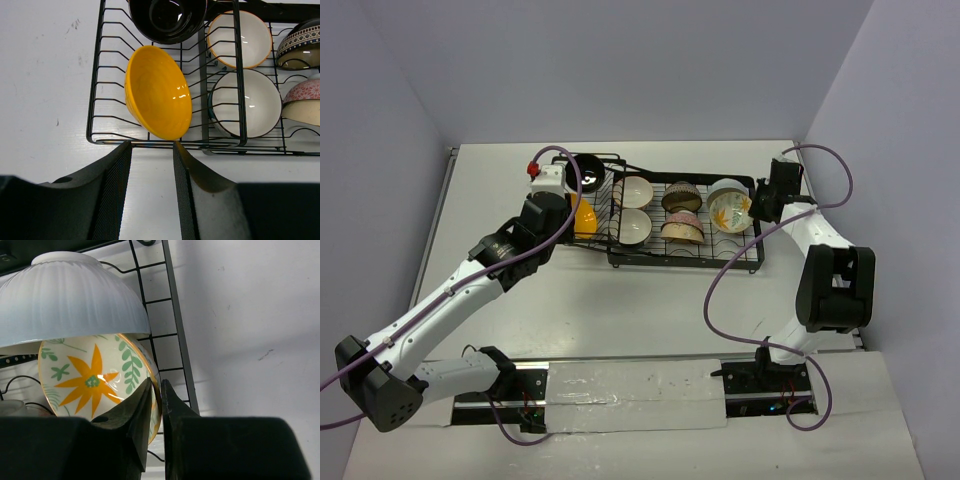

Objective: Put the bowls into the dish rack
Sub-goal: Pick up the bowl from the dish rack.

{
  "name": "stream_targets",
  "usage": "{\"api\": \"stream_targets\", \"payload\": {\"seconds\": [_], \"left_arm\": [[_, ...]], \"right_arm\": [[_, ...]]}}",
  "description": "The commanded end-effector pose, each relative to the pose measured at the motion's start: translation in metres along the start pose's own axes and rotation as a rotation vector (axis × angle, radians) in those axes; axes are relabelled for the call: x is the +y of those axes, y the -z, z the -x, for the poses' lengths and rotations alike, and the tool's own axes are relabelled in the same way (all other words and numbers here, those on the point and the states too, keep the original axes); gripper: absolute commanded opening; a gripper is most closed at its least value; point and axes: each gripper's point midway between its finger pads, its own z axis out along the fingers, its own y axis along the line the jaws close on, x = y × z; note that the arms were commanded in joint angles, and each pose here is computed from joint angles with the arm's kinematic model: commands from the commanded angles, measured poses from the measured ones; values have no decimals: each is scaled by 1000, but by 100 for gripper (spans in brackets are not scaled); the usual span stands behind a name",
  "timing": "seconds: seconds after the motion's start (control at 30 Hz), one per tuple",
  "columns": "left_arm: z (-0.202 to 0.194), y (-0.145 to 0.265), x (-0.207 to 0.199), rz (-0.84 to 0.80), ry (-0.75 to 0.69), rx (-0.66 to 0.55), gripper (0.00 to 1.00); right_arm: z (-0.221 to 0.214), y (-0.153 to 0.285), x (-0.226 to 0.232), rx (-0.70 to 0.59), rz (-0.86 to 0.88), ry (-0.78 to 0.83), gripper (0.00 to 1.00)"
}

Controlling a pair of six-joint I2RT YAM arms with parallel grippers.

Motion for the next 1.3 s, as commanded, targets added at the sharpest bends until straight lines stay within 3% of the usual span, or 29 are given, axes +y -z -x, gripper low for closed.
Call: {"api": "stream_targets", "payload": {"seconds": [0.0,0.23,0.43,0.97,1.27], "left_arm": [[12,3,-7,-35,13,-39,44],[12,3,-7,-35,12,-39,44],[12,3,-8,-39,11,-36,43],[10,2,-8,-39,9,-32,43],[8,0,-10,-41,8,-24,43]], "right_arm": [[37,20,0,-109,-12,6,18],[36,22,-1,-110,-11,11,13],[31,20,4,-90,18,17,0],[22,31,16,-58,91,57,0],[27,55,20,-110,98,71,0]]}}
